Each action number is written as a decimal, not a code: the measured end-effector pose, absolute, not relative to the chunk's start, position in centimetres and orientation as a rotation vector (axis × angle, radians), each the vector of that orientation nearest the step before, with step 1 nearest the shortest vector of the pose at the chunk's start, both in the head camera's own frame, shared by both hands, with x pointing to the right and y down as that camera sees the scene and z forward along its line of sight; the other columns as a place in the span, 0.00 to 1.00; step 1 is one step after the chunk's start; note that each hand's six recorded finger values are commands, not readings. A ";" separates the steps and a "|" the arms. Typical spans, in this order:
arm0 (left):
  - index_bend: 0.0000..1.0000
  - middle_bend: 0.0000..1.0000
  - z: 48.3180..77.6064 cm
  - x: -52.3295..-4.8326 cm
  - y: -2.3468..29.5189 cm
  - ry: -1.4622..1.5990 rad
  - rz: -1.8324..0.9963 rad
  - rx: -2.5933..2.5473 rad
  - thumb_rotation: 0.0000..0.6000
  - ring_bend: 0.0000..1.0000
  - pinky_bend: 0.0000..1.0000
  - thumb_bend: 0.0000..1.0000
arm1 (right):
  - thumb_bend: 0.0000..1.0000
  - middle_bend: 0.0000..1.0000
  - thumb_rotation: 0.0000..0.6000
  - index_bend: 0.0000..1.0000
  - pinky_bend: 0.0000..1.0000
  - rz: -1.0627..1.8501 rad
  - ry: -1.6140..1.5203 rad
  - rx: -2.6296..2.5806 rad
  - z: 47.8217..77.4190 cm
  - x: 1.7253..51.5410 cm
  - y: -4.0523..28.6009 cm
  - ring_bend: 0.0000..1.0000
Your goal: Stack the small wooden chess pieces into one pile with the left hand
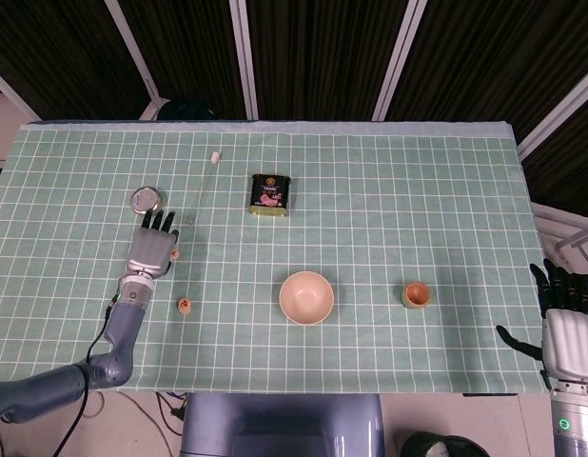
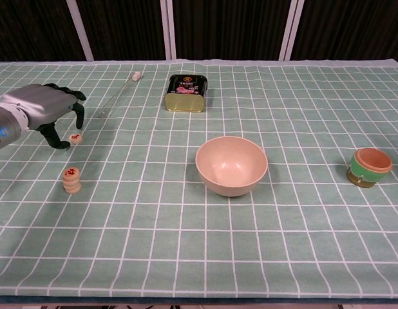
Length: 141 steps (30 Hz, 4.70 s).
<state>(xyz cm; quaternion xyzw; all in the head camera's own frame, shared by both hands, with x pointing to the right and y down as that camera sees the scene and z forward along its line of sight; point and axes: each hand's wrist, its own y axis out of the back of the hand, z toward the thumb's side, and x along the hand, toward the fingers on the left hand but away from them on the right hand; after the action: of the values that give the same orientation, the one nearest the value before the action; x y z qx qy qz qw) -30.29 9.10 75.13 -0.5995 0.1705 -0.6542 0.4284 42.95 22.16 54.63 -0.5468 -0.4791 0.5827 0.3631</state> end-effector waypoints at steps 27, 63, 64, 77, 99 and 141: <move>0.49 0.06 75.7 -29.6 9.6 0.400 -1.634 -1.481 1.00 0.00 0.00 0.30 | 0.23 0.01 1.00 0.09 0.00 1.503 -1.244 -1.412 54.6 43.0 22.1 0.00; 0.47 0.08 66.4 -31.2 15.3 0.374 -1.404 -1.587 1.00 0.00 0.00 0.31 | 0.23 0.01 1.00 0.09 0.00 1.503 -1.242 -1.415 54.7 42.9 22.1 0.00; 0.47 0.08 66.4 -31.1 15.4 0.370 -1.402 -1.589 1.00 0.00 0.00 0.31 | 0.23 0.01 1.00 0.09 0.00 1.502 -1.242 -1.414 54.7 42.9 22.1 0.00; 0.47 0.08 66.9 -28.5 17.2 0.303 -1.340 -1.621 1.00 0.00 0.00 0.31 | 0.23 0.01 1.00 0.09 0.00 1.500 -1.245 -1.413 54.6 43.0 22.1 0.00; 0.47 0.07 67.2 -26.8 18.2 0.265 -1.308 -1.614 1.00 0.00 0.00 0.31 | 0.23 0.01 1.00 0.09 0.00 1.499 -1.244 -1.410 54.6 43.0 22.1 0.00; 0.39 0.06 66.2 -27.5 18.3 0.287 -1.313 -1.592 1.00 0.00 0.00 0.30 | 0.23 0.01 1.00 0.09 0.00 1.504 -1.248 -1.411 54.6 43.1 22.1 0.00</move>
<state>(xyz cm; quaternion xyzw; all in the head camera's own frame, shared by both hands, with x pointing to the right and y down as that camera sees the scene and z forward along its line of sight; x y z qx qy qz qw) -27.46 18.26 66.16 -0.6597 0.1191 -0.5439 0.5047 43.07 22.08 54.64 -0.5468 -0.4835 0.5828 0.3572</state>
